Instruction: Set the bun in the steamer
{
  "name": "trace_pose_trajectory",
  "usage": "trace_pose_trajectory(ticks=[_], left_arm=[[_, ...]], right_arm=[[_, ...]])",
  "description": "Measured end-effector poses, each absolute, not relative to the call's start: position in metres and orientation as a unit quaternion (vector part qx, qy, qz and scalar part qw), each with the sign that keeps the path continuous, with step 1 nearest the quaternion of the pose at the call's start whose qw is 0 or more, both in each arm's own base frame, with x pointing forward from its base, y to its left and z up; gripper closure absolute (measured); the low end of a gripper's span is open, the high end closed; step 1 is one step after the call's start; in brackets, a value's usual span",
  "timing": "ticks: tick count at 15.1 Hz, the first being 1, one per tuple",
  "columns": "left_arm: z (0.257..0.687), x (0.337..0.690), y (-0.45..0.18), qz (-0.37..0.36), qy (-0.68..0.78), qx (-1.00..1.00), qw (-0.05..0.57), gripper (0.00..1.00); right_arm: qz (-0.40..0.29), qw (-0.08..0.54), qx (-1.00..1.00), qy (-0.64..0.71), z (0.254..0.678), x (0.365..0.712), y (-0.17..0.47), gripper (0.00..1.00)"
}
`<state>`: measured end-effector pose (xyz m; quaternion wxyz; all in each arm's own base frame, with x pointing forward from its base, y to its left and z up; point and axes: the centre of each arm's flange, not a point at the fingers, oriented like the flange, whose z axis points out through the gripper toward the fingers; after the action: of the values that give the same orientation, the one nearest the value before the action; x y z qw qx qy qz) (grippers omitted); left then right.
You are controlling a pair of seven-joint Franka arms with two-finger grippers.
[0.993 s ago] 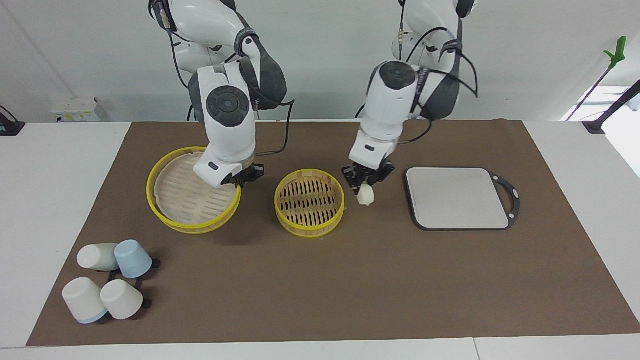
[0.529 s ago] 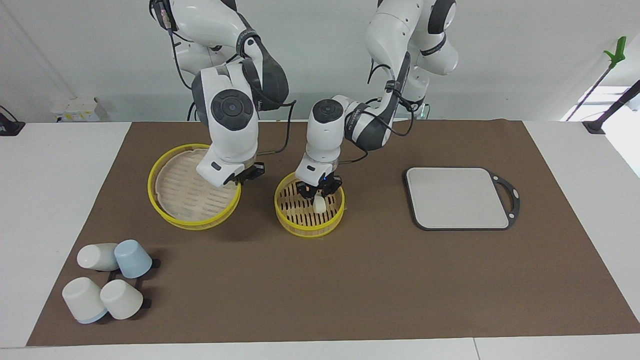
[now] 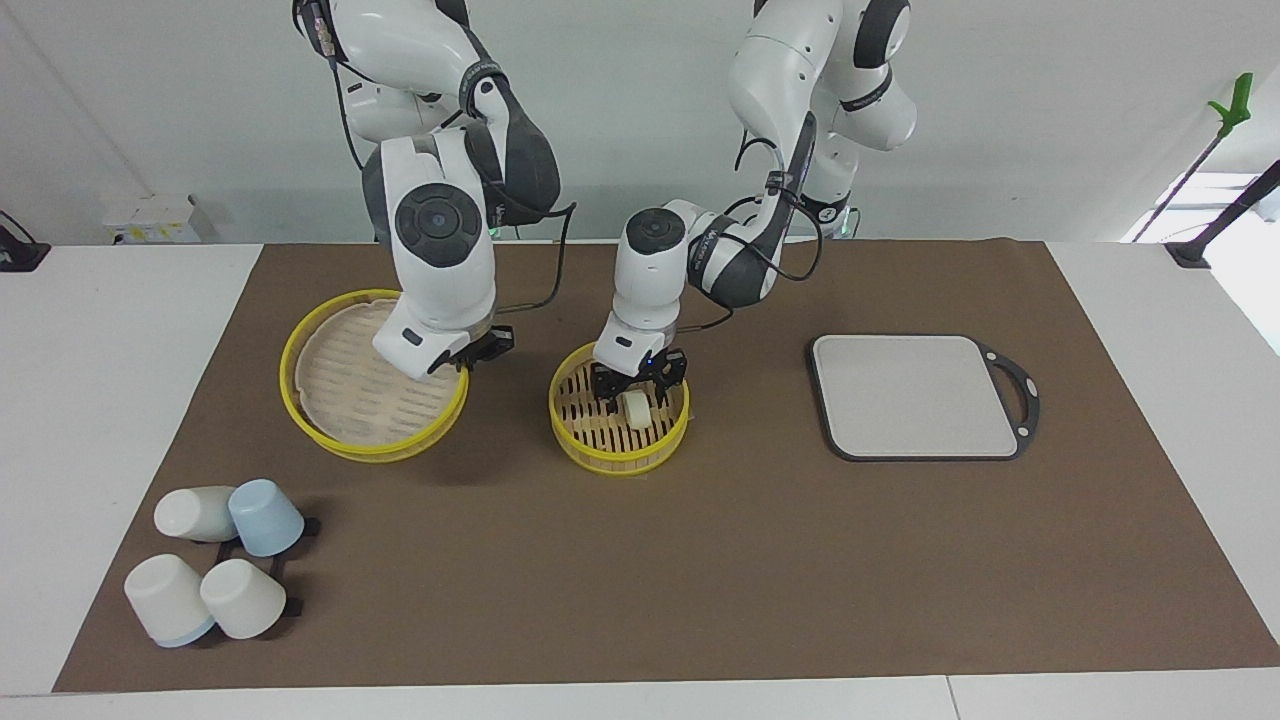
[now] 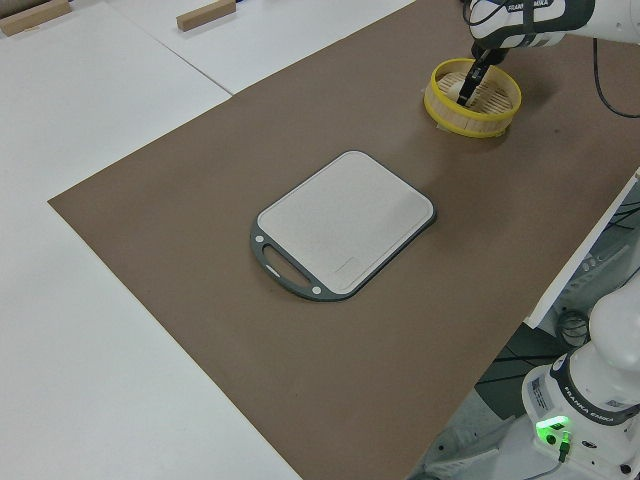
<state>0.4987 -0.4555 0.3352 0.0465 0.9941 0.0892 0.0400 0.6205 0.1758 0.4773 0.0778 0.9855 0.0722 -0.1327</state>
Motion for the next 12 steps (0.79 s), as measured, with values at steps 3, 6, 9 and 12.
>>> trace_pose_trajectory(ticks=[3, 6, 9, 12], left_arm=[[0.367, 0.505, -0.439, 0.036, 0.102, 0.993, 0.041, 0.0], [0.457, 0.53, -0.356, 0.018, 0.106, 0.994, 0.029, 0.0], [0.537, 0.55, -0.233, 0.008, 0.096, 0.995, 0.028, 0.0], [0.573, 0.556, -0.13, 0.005, 0.079, 0.996, 0.028, 0.0]], right_arm=[[-0.133, 0.057, 0.987, 0.073, 0.48, 0.619, 0.181, 0.91], [-0.105, -0.005, 0.992, 0.072, 0.488, 0.621, 0.205, 0.91], [-0.05, -0.039, 0.994, 0.087, 0.493, 0.613, 0.272, 0.91], [-0.027, -0.028, 0.997, 0.071, 0.46, 0.567, 0.405, 0.91]])
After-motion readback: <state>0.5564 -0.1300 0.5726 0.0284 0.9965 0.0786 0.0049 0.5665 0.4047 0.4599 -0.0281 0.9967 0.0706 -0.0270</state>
